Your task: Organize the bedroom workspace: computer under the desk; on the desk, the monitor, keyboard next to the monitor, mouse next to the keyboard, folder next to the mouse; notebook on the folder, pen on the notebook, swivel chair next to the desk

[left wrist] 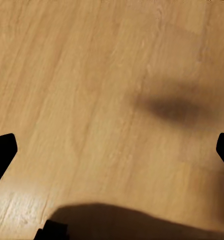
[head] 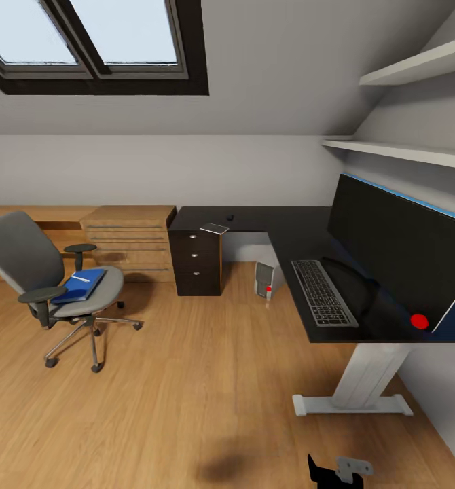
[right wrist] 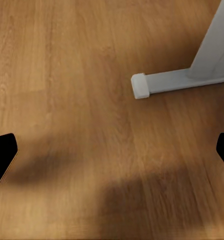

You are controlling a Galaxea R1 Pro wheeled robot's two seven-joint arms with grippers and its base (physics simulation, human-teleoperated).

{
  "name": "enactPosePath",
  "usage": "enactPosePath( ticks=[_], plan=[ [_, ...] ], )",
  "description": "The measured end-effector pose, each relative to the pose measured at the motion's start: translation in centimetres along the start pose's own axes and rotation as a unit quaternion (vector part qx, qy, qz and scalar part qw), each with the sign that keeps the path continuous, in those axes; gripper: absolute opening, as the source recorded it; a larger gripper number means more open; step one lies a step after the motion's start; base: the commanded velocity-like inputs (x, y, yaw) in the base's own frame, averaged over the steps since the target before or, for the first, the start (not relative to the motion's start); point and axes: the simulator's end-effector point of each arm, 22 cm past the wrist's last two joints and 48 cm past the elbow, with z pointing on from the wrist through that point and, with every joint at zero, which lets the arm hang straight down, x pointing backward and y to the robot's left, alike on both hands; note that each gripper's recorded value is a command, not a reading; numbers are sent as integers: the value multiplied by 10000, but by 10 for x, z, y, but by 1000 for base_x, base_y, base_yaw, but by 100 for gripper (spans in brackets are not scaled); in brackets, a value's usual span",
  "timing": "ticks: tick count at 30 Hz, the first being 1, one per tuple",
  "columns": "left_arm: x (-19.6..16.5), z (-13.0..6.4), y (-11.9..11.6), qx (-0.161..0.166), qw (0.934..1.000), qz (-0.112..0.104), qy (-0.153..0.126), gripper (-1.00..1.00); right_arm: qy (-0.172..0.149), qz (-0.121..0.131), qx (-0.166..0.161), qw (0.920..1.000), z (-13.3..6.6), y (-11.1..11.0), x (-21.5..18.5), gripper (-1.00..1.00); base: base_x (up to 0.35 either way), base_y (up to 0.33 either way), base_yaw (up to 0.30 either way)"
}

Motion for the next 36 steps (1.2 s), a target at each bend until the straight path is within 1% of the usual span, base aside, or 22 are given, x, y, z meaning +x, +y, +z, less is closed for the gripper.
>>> enactPosePath(
  ticks=[4, 9, 14, 18, 24, 33, 36],
  plan=[
    [0, 0, 0, 2, 10000, -1, 1, 100, -1, 2, -3, 10000, 0, 0, 0, 100, 0, 197, 0],
    [0, 0, 0, 4, 10000, -1, 3, 100, -2, 5, -3, 10000, 0, 0, 0, 100, 38, 24, 0],
    [0, 0, 0, 5, 10000, -1, 0, 100, 9, 12, -10, 10000, 0, 2, 1, 100, 269, 2, 0],
    [0, 0, -1, 6, 10000, -2, 3, 100, 9, 52, -28, 10000, 0, 7, 1, 100, 306, 64, 0],
    [0, 0, -1, 5, 10000, -3, 7, 100, 5, 76, -30, 10000, 0, 9, 1, 100, 197, 232, 0],
    [0, 0, 0, 3, 10000, -2, 9, 100, 7, 83, -22, 10000, 0, 9, 1, 100, 30, 263, 0],
    [0, 0, 0, 5, 10000, -2, 6, 100, -7, 88, -16, 10000, 0, 8, 1, 100, 266, 137, 0]
  ],
)
